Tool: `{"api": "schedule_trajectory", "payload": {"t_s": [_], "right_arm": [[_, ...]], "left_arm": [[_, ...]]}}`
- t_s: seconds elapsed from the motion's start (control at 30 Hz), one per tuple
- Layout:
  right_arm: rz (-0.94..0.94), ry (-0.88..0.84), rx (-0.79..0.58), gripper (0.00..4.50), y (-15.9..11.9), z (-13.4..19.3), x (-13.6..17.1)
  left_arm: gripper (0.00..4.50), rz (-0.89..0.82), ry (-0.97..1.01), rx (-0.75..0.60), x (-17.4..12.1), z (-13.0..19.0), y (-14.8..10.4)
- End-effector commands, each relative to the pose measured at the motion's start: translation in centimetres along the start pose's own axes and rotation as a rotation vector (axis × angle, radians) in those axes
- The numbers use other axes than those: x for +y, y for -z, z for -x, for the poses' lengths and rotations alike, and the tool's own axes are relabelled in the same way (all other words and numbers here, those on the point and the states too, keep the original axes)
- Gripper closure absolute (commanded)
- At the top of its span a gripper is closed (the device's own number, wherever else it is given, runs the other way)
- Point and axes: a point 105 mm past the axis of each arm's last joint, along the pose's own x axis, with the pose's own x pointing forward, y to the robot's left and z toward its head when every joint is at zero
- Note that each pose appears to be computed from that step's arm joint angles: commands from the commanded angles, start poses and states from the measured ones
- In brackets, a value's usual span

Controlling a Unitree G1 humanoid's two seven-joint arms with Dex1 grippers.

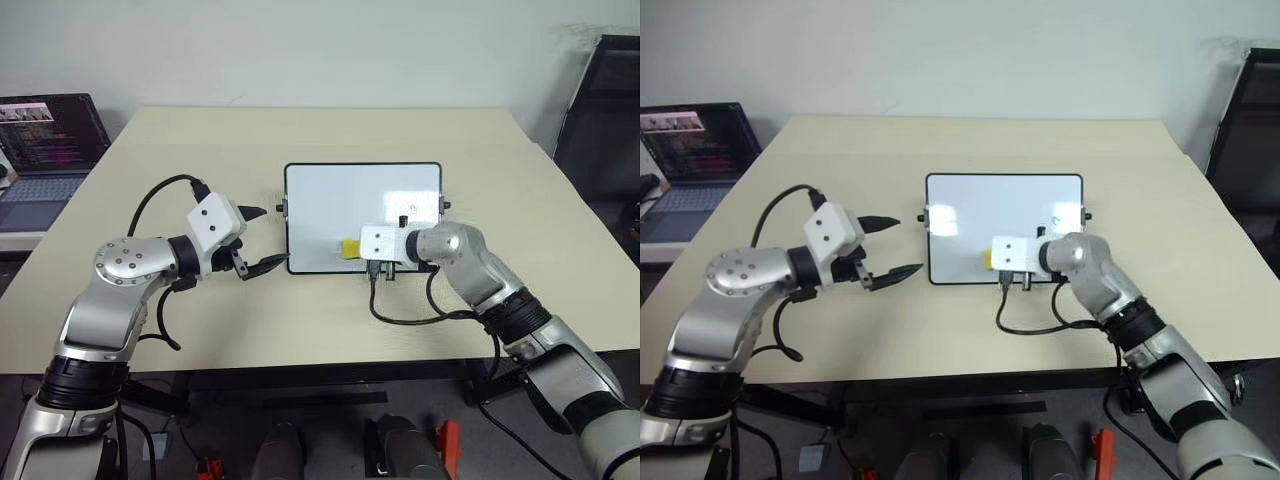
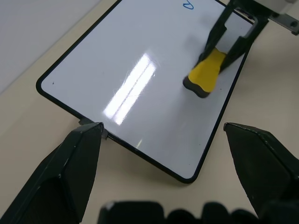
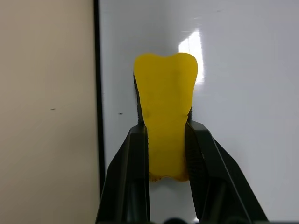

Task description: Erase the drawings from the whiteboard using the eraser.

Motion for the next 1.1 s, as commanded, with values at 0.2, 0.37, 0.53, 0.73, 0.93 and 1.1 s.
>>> {"api": "schedule_trajectory", "payload": {"t_s": [0.2,0.37,0.53,0.73,0.93,1.1], "right_arm": [[-0.053,0.042,0.093,3.8,1.9,0.3,-1.6],[-0.065,0.079,-0.002,3.81,-0.2,1.7,-3.4],[-0.015,0.083,-0.215,3.81,-3.4,6.8,-5.2],[-0.109,0.195,-0.293,3.81,-0.8,13.8,-8.4],[-0.175,0.298,-0.14,3.81,5.4,18.8,-9.4],[-0.233,0.353,-0.118,3.81,8.3,20.6,-9.1]], "left_arm": [[0.0,-0.044,-0.037,-0.024,1.0,0.5,-1.1],[0.0,-0.046,-0.039,-0.024,1.1,0.6,-1.2],[0.0,-0.051,-0.049,-0.017,1.5,0.9,-1.3],[0.0,-0.044,-0.055,-0.022,2.0,1.6,-1.9],[0.0,-0.046,-0.043,-0.022,2.0,1.7,-2.2],[0.0,-0.038,-0.033,-0.023,1.7,1.4,-2.2]]}}
